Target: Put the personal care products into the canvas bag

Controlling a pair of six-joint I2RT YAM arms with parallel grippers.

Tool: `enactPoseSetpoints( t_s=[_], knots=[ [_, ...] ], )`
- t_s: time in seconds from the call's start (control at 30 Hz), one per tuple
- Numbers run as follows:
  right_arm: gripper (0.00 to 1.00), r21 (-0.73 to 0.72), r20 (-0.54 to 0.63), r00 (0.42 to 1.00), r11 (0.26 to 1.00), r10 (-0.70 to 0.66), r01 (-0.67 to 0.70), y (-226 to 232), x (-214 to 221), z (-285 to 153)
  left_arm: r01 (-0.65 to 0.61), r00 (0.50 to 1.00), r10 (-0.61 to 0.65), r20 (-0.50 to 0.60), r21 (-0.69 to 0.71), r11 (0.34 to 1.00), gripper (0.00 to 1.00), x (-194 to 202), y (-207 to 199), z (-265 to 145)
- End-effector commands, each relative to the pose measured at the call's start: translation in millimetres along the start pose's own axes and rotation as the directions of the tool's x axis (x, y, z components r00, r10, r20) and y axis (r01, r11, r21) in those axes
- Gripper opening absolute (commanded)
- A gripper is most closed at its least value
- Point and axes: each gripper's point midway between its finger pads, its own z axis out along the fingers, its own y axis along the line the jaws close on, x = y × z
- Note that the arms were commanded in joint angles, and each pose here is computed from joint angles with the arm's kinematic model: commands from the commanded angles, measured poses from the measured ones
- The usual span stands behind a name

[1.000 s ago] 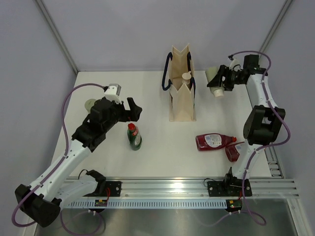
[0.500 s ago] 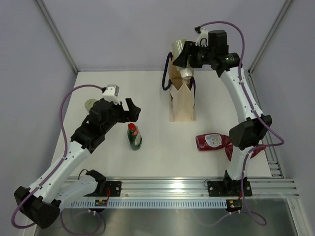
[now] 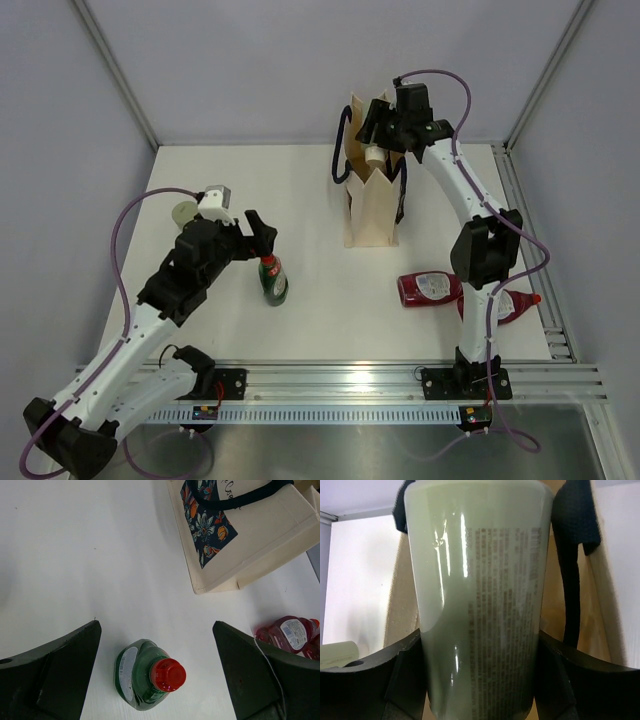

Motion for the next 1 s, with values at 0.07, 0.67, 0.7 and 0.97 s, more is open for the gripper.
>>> enactPoseSetpoints(
  t_s=[0.07, 0.67, 0.7, 0.97],
  knots=[
    [0.0, 0.009, 0.184, 0.98, 0.997, -0.072, 0.072, 15.7, -50.6, -27.8, 0.001, 0.999, 0.0, 0.04, -0.028, 1.0, 0.99, -6.3, 6.0, 2.6],
    [0.36, -0.006, -0.036, 0.963, 0.964, -0.267, 0.267, 7.6, 18.1, 32.3, -0.013, 0.999, 0.015, 0.029, -0.069, 0.998, 0.99, 2.8, 18.7, -7.0],
    [0.4, -0.002, -0.049, 0.962, 0.963, -0.27, 0.27, 4.1, 22.2, 33.6, -0.014, 1.0, 0.015, 0.026, -0.07, 0.997, 0.99, 3.7, 19.1, -6.2],
    [0.58, -0.031, -0.121, 0.948, 0.956, -0.294, 0.292, -2.5, 45.9, 41.4, -0.024, 1.0, 0.025, 0.018, -0.068, 0.997, 0.99, 2.4, 17.6, -4.2]
  ],
)
